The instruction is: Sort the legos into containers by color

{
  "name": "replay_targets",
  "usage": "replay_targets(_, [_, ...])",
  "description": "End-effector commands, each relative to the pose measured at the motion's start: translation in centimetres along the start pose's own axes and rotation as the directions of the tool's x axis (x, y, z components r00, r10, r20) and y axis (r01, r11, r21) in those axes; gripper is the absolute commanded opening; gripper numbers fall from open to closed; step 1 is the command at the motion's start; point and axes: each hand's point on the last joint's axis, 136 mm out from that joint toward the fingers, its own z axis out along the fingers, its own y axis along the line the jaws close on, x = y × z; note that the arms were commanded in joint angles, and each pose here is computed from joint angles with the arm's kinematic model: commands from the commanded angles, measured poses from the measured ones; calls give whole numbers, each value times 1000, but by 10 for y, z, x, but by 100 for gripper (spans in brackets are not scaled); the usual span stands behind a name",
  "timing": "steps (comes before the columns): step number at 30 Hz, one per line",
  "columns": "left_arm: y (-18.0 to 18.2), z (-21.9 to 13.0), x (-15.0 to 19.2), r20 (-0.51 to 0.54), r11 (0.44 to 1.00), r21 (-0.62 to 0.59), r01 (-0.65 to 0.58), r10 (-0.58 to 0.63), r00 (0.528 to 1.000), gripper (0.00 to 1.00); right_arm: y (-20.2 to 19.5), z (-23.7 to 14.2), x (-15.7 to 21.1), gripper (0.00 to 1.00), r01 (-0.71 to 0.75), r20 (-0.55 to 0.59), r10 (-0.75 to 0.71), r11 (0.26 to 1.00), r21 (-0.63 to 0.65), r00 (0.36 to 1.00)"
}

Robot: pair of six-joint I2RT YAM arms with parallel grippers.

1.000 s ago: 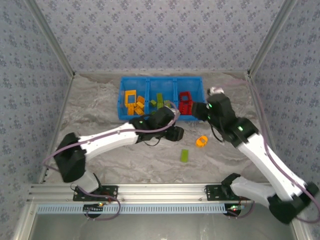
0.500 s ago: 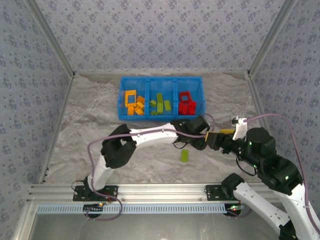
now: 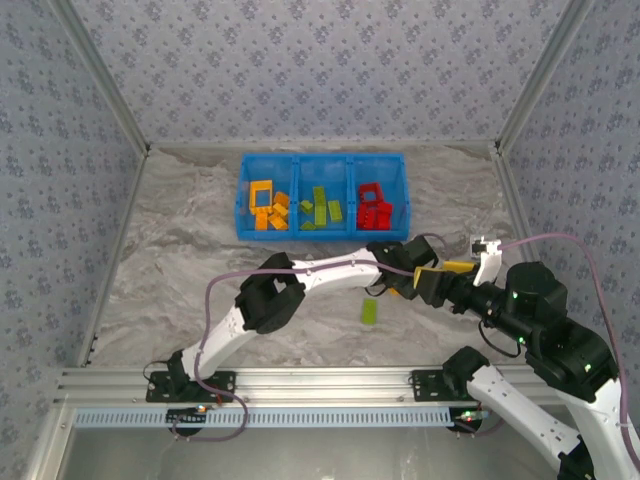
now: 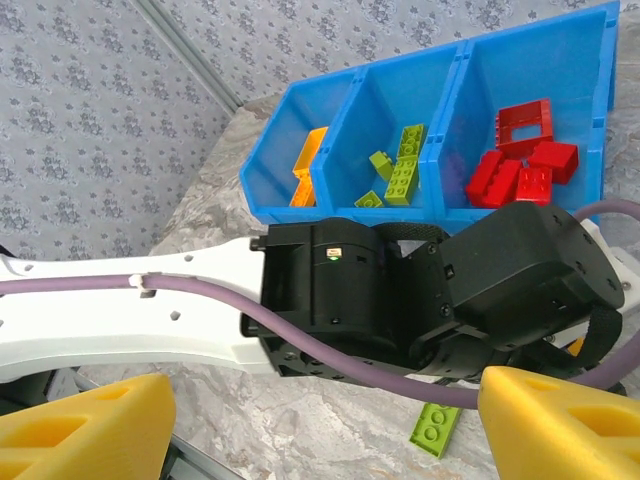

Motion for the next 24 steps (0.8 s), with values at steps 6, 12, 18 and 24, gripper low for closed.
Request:
replay_targets(6, [0,-12,0,7,1000,-21,-17,17,1000,46,-4,-1,7,82,-17,-16,17,1000,8,1000])
replay_targets(12, [2,-38,-8,53,1000,-25,5,-4,999,31,-7,4,13,82,-14,-36,15,1000,15,999])
replay_targets(18, [34,-112,-22,168,992,-44,121,-112,979,29,-3,14,15,81,36,-50,-37,999,-14,998])
replay_targets(24, [109,-186,-6,236,956,-65,286,-264,935,29,16,65,33,77,117,-197,-135,988,-98,971])
